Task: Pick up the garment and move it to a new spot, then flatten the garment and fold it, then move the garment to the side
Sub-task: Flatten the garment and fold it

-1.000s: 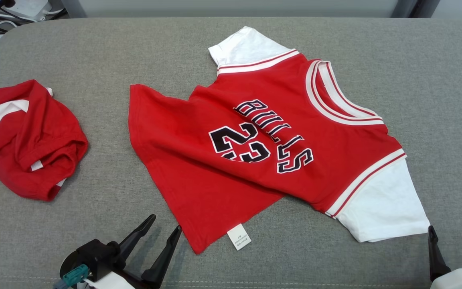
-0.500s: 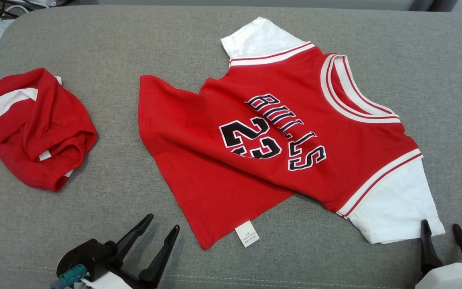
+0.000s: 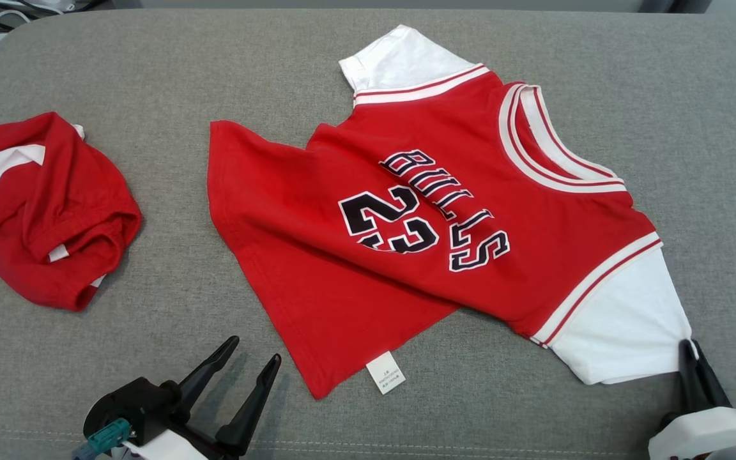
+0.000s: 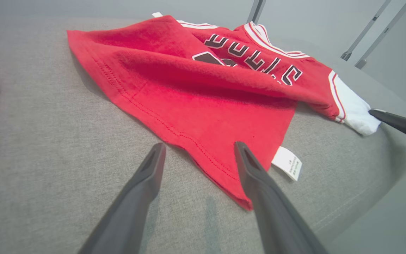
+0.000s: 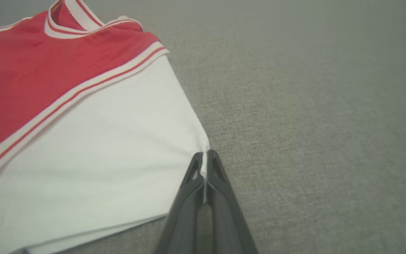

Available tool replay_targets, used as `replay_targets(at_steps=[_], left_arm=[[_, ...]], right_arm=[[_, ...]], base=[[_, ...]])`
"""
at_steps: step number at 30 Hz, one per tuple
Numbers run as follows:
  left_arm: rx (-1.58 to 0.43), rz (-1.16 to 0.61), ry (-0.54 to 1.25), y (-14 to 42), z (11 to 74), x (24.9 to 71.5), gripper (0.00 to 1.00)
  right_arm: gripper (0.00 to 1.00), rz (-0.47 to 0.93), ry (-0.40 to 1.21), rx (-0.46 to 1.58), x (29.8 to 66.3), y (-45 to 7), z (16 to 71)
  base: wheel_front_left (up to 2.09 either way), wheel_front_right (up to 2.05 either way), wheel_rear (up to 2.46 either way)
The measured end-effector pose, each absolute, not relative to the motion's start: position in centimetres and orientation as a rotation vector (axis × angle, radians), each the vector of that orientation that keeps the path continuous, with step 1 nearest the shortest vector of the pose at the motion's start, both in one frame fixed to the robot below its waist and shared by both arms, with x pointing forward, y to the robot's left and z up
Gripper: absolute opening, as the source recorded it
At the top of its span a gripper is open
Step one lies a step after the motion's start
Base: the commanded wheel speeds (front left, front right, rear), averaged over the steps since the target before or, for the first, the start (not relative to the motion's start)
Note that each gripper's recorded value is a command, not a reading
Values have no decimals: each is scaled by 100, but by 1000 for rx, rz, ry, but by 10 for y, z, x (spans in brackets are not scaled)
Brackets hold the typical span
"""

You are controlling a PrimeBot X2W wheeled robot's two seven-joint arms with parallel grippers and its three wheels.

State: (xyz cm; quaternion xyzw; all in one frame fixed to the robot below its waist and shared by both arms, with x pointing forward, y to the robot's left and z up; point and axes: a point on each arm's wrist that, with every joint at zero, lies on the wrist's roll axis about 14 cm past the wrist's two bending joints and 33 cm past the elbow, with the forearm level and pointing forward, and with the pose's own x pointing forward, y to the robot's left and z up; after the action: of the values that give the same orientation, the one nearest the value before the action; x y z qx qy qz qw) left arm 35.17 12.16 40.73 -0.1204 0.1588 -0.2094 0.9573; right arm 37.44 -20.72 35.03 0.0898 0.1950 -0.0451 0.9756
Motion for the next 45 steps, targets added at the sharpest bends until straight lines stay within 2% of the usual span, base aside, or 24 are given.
replay_targets(at_steps=[10, 19, 25, 40, 41, 42, 43, 44, 45], left_arm=[[-265, -485, 301, 103, 416, 351, 100], [-279, -580, 382, 76, 398, 334, 100], [-207, -647, 411, 67, 386, 329, 100], [-130, -669, 451, 70, 365, 331, 100], [-121, -675, 451, 70, 365, 330, 91], [-105, -686, 451, 69, 364, 329, 66], [-95, -692, 454, 69, 363, 328, 66], [-79, -706, 466, 70, 359, 324, 14], [-75, -707, 471, 70, 358, 323, 0]], right_arm=[[0, -169, 247, 177, 386, -238, 390], [0, -141, 240, 170, 387, -230, 393], [0, -142, 238, 154, 388, -232, 393], [0, -137, 234, 145, 393, -233, 395], [0, -136, 228, 145, 395, -233, 396], [0, -135, 223, 144, 396, -233, 398], [0, -135, 220, 144, 396, -232, 398], [0, -134, 221, 144, 397, -232, 398], [0, -134, 222, 143, 397, -232, 398]], base=[[0, 0, 0], [0, 0, 0], [0, 0, 0], [0, 0, 0], [0, 0, 0], [0, 0, 0], [0, 0, 0], [0, 0, 0], [0, 0, 0]])
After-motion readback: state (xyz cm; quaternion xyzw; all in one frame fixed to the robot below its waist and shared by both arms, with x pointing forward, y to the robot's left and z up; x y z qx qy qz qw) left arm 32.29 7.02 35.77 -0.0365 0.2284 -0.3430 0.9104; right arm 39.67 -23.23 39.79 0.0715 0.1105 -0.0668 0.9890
